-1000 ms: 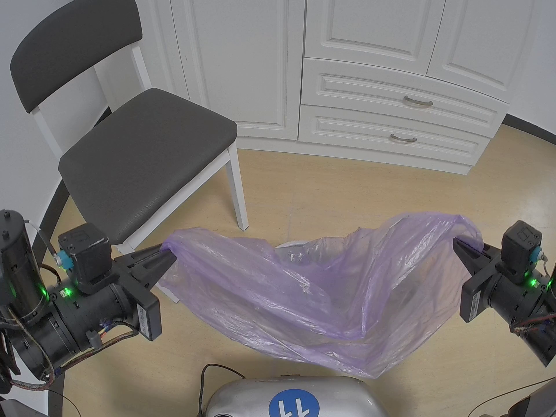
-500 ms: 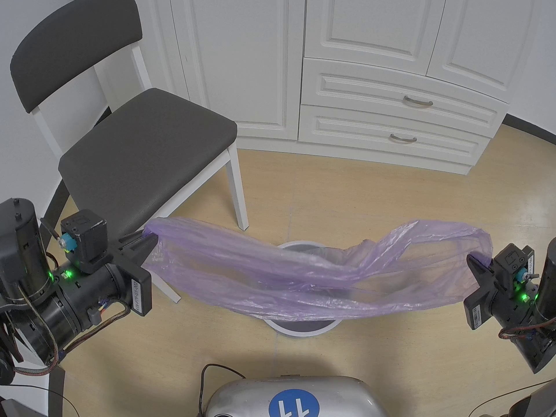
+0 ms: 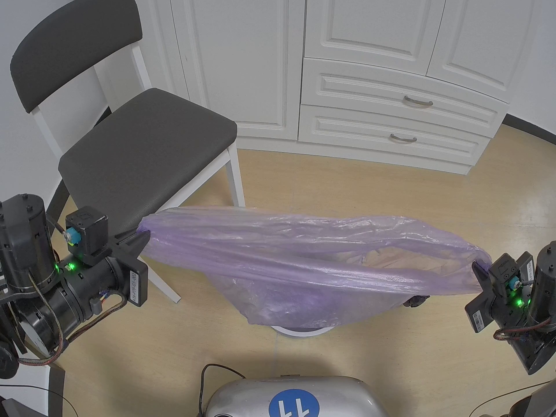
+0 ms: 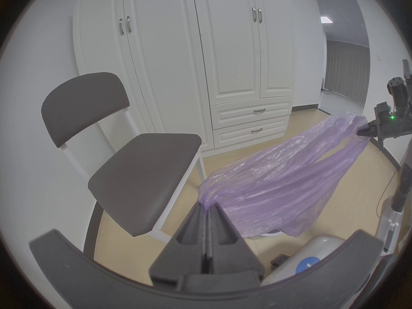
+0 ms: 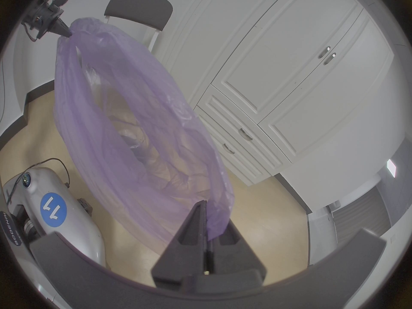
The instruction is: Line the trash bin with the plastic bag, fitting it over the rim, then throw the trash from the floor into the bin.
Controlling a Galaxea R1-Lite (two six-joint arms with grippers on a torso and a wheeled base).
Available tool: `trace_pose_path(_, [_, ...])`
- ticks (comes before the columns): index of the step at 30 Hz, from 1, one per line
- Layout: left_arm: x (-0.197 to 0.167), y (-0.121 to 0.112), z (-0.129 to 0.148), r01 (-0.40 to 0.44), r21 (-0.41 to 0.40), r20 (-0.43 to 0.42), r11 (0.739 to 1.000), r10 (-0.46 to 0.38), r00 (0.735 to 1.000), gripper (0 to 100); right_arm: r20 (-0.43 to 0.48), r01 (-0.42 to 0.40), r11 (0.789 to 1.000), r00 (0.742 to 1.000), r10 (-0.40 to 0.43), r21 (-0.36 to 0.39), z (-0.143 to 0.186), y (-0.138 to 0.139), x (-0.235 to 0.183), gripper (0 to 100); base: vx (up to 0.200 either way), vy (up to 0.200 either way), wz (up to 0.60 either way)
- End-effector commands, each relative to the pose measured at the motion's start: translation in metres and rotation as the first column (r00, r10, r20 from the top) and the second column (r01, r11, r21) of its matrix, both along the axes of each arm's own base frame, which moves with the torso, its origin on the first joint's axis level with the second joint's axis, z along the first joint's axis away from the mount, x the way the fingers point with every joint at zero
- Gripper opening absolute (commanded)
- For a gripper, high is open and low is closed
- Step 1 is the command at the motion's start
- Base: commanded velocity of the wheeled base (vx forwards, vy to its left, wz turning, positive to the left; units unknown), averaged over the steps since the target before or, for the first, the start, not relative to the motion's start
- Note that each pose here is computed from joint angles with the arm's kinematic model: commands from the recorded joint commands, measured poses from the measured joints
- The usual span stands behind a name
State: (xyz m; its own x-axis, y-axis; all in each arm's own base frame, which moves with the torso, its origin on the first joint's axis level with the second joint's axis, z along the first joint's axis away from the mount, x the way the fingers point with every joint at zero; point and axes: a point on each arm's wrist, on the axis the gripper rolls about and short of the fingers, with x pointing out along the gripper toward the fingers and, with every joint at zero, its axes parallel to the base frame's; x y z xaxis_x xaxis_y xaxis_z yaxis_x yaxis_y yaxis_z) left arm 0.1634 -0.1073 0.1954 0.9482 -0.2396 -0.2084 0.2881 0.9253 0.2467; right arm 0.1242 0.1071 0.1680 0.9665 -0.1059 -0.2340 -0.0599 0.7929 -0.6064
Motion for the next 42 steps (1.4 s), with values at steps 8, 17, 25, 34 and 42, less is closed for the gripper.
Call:
trace_pose_path(8, [0.004,0.004,-0.001,-0.027,0.004,-0.002,1.000,0.027,1.000,0,0.003,0.038,0.999,0.999,-0.038,-0.008,0.000,-0.006,0.002,0,0.000,0.000,0.00])
trace_pose_path(17, [0.006,0.007,0.001,-0.044,0.011,0.004,0.999,0.043,0.999,0,0.005,0.045,0.999,0.999,-0.045,-0.028,0.000,-0.009,0.000,0,0.000,0.000,0.00])
trace_pose_path(25, [0.015,-0.005,-0.007,-0.014,0.012,-0.007,1.000,0.014,1.000,0,-0.001,-0.035,0.999,0.999,0.035,0.012,-0.001,-0.005,-0.002,0,0.000,0.000,0.00])
trace_pose_path(34, [0.024,-0.023,-0.014,0.027,-0.032,0.037,0.999,-0.026,0.999,0,0.059,-0.284,0.950,0.959,0.278,0.129,0.001,0.000,-0.011,0,0.000,0.000,0.00])
trace_pose_path(42, [0.025,-0.056,-0.022,0.129,-0.132,0.082,0.983,-0.119,0.989,0,0.095,-0.397,0.900,0.918,0.386,0.178,0.001,0.012,-0.009,0,0.000,0.000,0.00])
